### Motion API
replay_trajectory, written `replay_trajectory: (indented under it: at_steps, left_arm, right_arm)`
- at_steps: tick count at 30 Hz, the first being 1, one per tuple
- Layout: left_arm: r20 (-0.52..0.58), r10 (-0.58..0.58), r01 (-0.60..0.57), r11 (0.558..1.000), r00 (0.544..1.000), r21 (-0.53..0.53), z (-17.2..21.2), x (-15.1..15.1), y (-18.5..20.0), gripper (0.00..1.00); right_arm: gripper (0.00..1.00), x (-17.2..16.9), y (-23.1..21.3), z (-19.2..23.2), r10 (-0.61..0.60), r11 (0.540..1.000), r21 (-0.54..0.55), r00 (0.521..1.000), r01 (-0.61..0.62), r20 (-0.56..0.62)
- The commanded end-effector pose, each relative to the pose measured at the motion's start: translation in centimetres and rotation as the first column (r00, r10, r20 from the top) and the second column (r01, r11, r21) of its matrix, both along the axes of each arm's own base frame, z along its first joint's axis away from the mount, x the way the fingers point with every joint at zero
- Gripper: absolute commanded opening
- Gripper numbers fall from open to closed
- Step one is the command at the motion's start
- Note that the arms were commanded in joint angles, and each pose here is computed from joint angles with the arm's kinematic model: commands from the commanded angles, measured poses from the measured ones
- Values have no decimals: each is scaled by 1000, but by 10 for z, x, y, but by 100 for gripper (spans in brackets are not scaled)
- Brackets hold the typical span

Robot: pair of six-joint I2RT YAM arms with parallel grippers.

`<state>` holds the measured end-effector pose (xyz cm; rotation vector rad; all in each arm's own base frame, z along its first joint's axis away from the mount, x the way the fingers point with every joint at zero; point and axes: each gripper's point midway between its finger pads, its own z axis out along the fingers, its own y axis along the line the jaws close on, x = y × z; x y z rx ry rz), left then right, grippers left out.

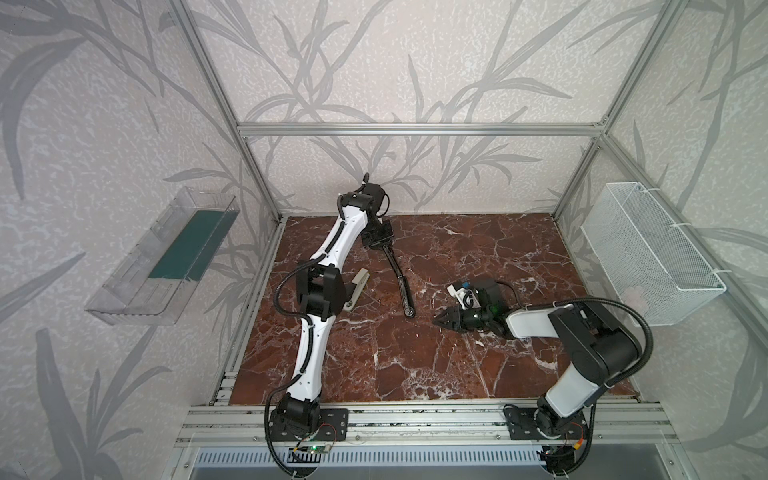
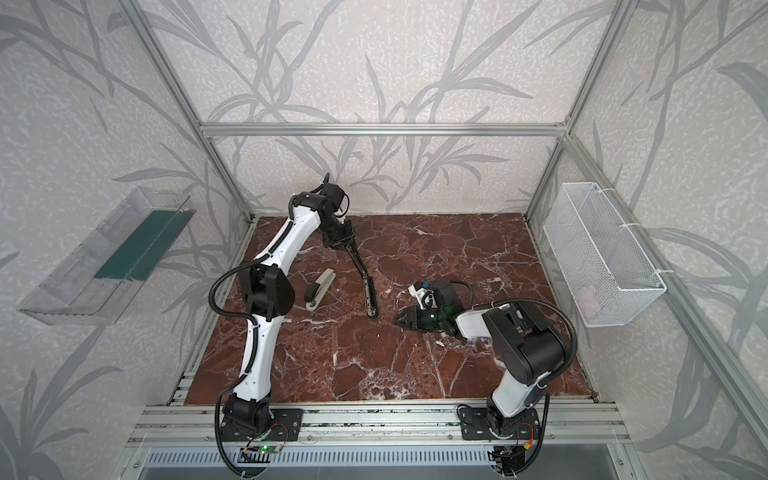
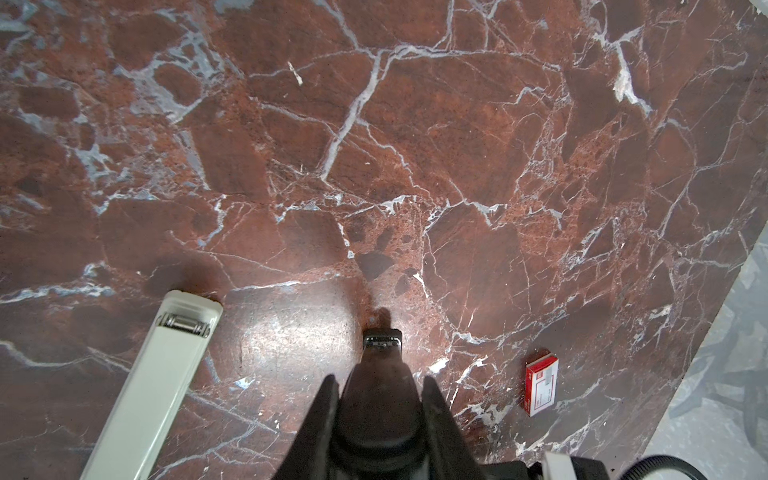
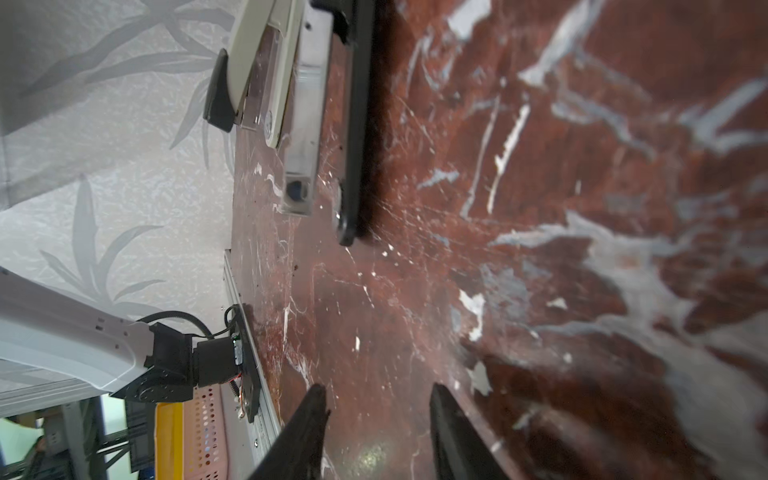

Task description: Load the staples into the stapler

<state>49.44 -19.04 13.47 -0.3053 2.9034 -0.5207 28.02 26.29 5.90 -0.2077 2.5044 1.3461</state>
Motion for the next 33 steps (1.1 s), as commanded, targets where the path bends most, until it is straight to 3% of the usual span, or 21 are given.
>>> replay_trajectory:
  at_steps: [1, 4, 8, 16, 23, 33]
  left_arm:
    - [-21, -2, 2, 1000, 1000, -16, 4, -4, -4, 0]
    - [-21, -4, 4, 1000, 1000, -20, 5, -6, -7, 0]
    - [-26, 5, -5, 1000, 1000, -17, 5, -7, -9, 0]
    - [-35, 68, -68, 998, 997, -3, 5, -6, -7, 0]
    - [-33, 91, -91, 996, 995, -4, 6, -5, -8, 0]
    - [-26, 103, -103, 995, 994, 5, 3, 4, 3, 0]
  right_arm:
    - [47, 26, -3, 14, 0, 994, -113, 997, 8, 76]
    - [51, 59, 14, 25, 8, 992, -125, 990, 9, 141]
    - [52, 76, 43, 30, 69, 977, -212, 975, -24, 211]
    - [55, 66, 70, 9, 133, 906, -421, 970, -37, 201]
    - [58, 66, 72, -11, 183, 809, -588, 955, -10, 235]
    - [33, 58, 62, -36, 221, 764, -644, 952, -34, 212]
